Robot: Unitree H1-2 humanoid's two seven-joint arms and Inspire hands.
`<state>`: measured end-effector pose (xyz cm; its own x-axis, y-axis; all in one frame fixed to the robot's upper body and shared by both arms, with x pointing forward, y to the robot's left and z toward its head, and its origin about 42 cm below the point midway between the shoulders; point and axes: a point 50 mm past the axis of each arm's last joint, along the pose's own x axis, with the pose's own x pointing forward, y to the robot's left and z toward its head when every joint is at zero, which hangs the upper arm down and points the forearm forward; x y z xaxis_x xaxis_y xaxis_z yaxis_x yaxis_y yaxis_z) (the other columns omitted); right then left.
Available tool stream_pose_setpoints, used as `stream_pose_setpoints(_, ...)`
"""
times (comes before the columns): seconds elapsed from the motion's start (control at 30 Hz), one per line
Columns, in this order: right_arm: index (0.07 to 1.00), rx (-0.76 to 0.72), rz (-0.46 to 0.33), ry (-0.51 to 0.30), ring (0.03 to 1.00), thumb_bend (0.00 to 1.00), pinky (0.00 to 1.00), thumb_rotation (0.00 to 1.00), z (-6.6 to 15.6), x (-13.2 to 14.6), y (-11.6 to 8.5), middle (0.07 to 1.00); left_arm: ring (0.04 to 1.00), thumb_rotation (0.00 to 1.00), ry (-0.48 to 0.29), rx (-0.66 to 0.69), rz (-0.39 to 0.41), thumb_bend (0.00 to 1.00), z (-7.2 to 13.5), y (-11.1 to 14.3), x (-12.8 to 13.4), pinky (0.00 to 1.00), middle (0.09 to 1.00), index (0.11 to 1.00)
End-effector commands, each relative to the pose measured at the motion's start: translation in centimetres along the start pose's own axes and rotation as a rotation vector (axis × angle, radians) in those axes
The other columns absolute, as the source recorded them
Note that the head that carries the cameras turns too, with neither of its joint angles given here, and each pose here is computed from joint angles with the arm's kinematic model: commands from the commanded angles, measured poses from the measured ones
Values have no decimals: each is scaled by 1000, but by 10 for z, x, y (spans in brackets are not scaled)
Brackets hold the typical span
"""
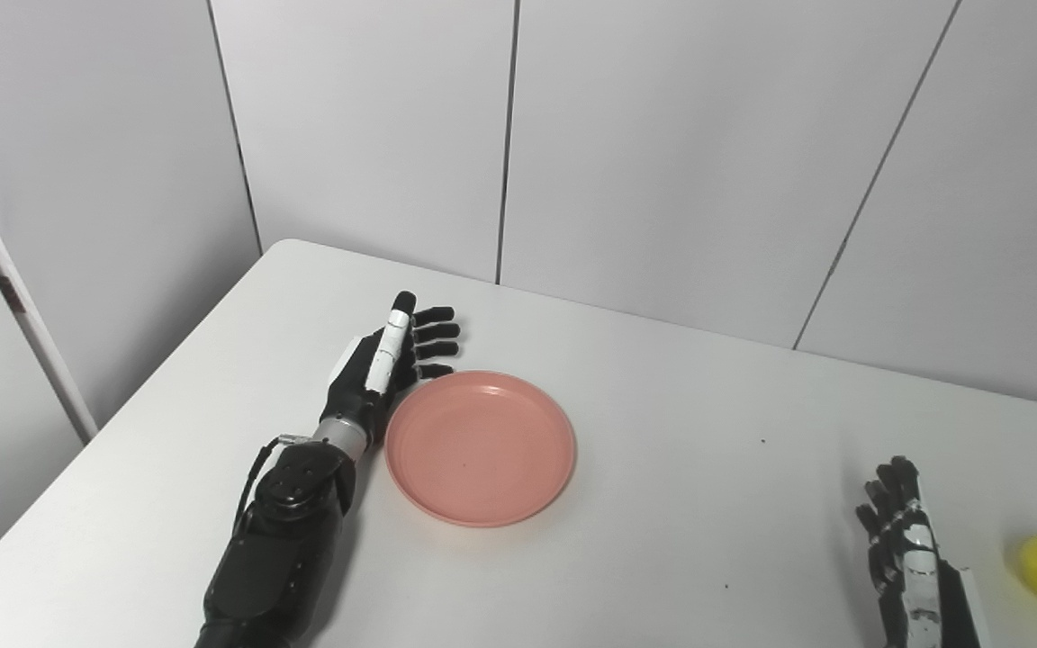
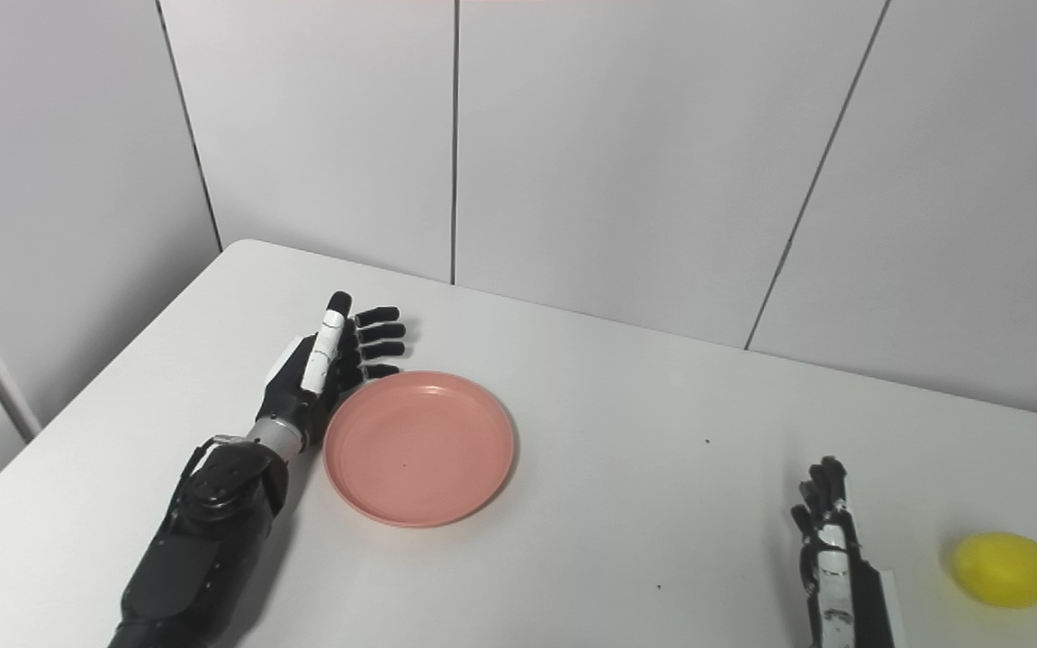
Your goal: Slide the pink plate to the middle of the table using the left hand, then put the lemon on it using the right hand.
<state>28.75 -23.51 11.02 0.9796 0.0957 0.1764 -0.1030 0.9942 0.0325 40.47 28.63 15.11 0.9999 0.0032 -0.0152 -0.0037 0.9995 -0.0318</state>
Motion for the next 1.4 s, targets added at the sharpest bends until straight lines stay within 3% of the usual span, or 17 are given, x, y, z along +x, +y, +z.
stream_pose_setpoints(0.0,1000,64,-35,140,1000,748,1000,992,-39,-34,13,1000,730,1000,-65,6,-33,828,19,-6,7,635,746,704)
stream_pose_setpoints(0.23,1000,73,-32,143,1000,757,1000,981,-38,-33,14,1000,745,993,-41,2,-65,882,12,-14,5,662,759,716)
stream_pose_setpoints(0.77,1000,75,-21,139,1000,772,1000,972,-38,-33,19,1000,724,970,14,6,-124,832,-25,-49,5,620,737,712)
stream_pose_setpoints(1.07,991,88,-31,133,1000,811,1000,943,-34,-32,29,1000,708,955,40,19,-147,862,-43,-74,7,578,722,712)
stream_pose_setpoints(1.37,992,73,-28,125,1000,812,1000,955,-30,-31,40,1000,716,965,47,22,-171,882,-51,-90,7,613,733,694)
